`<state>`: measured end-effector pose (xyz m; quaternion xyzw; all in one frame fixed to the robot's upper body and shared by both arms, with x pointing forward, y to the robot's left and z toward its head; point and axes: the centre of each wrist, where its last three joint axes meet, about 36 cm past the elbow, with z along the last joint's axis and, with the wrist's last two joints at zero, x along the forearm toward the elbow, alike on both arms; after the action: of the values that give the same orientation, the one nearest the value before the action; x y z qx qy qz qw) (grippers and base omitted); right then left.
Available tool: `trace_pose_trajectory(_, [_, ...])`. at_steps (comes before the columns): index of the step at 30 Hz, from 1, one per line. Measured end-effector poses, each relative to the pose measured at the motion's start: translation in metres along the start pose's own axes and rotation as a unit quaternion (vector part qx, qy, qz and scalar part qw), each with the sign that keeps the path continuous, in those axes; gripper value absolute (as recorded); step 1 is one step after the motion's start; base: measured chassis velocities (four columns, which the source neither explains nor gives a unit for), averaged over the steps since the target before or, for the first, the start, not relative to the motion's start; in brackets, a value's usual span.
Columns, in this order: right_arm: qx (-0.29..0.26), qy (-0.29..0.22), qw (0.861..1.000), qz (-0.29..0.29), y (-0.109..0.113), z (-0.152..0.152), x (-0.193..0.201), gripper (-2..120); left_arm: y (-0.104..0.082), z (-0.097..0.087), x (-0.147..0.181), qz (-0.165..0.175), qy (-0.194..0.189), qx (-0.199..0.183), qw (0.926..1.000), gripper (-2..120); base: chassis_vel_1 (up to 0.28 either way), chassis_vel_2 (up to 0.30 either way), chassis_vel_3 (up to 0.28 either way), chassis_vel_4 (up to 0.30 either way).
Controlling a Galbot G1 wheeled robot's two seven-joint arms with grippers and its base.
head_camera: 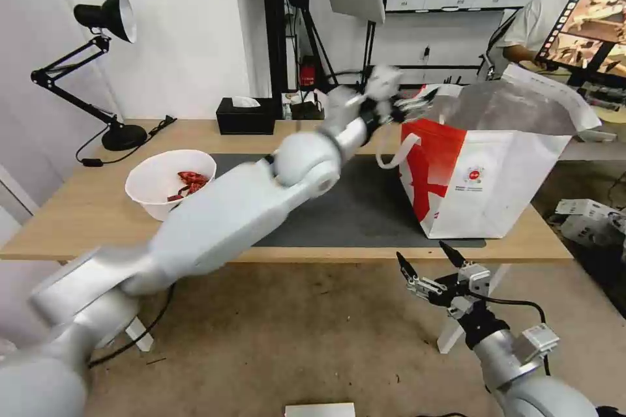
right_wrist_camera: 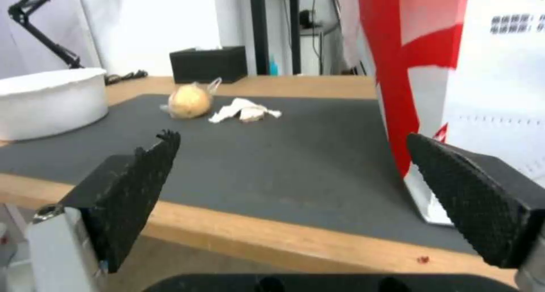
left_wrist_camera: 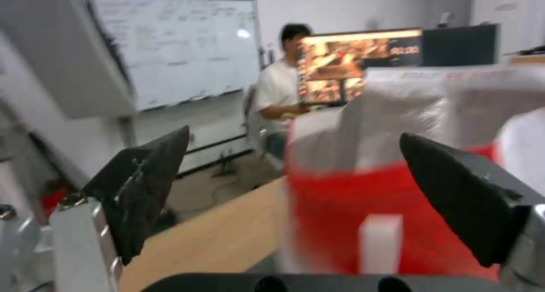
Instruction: Pick up the trash from the table and place it into the takeout bag.
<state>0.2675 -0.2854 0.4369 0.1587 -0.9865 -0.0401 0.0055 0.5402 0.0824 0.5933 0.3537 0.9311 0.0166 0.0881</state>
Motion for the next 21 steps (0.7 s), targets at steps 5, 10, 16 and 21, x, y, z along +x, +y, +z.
trace_pose_trajectory(5, [0.009, -0.013, 1.0, 0.002, -0.002, -0.005, 0.0, 100, 0.029, 0.039, 0.089, -0.061, 0.024, -0.001, 0.9979, 100, 0.0, 0.0, 0.0, 0.0])
trace_pose_trajectory(10, [0.016, -0.017, 1.0, -0.004, 0.0, -0.006, -0.001, 100, 0.034, 0.065, 0.17, -0.11, 0.046, -0.013, 0.9928, 100, 0.0, 0.0, 0.0, 0.0])
trace_pose_trajectory(16, [0.018, -0.023, 1.0, 0.001, 0.004, -0.005, 0.001, 100, 0.018, 0.088, 0.243, -0.174, 0.063, -0.024, 0.9824, 100, 0.0, 0.0, 0.0, 0.0])
trace_pose_trajectory(21, [0.027, -0.023, 0.999, 0.026, 0.006, -0.001, 0.003, 100, -0.004, 0.107, 0.299, -0.243, 0.101, -0.017, 0.9645, 100, 0.0, 0.0, 0.0, 0.0])
